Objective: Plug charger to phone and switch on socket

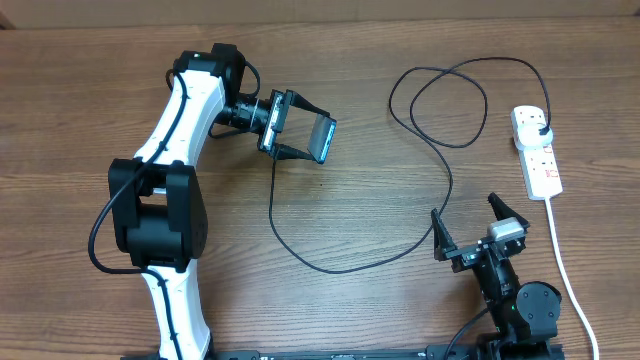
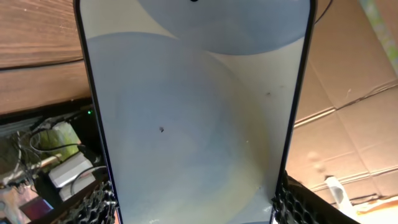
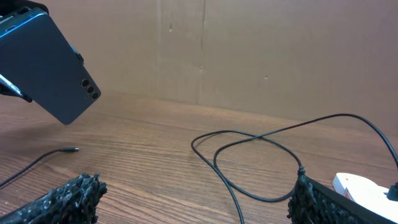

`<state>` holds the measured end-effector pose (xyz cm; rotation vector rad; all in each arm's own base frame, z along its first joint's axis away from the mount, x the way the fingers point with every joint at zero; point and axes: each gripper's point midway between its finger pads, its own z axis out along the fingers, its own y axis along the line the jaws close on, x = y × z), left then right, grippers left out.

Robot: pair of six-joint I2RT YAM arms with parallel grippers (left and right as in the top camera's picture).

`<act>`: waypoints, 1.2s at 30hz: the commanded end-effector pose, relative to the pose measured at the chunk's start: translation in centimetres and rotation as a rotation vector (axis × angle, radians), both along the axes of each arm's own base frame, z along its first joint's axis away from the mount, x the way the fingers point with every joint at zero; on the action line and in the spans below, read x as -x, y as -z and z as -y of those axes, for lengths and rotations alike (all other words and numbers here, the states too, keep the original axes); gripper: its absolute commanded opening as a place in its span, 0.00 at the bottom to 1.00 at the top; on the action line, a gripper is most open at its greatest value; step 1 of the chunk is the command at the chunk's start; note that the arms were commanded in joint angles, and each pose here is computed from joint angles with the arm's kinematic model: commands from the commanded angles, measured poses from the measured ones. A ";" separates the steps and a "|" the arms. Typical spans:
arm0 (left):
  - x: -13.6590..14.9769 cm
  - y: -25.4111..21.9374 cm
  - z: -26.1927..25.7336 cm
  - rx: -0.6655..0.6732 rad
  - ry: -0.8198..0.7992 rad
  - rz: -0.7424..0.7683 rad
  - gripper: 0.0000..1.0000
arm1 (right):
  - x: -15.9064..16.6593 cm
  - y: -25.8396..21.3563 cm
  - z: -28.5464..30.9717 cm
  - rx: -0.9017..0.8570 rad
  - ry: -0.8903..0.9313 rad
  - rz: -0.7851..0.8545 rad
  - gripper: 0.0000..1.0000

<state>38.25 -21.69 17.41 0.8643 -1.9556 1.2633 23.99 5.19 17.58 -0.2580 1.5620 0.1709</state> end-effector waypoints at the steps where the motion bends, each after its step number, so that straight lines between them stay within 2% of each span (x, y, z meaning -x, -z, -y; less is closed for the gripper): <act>1: -0.4 -1.7 0.6 0.062 0.021 0.083 0.37 | 0.0 0.3 -0.1 -0.005 -0.001 -0.001 1.00; 23: -0.4 -1.7 0.6 0.064 0.021 0.084 0.36 | 0.0 0.3 -0.1 -0.005 -0.001 -0.001 1.00; 36: -0.4 -2.4 0.8 0.108 0.026 0.112 0.36 | 0.0 0.3 -0.1 -0.005 -0.001 -0.001 1.00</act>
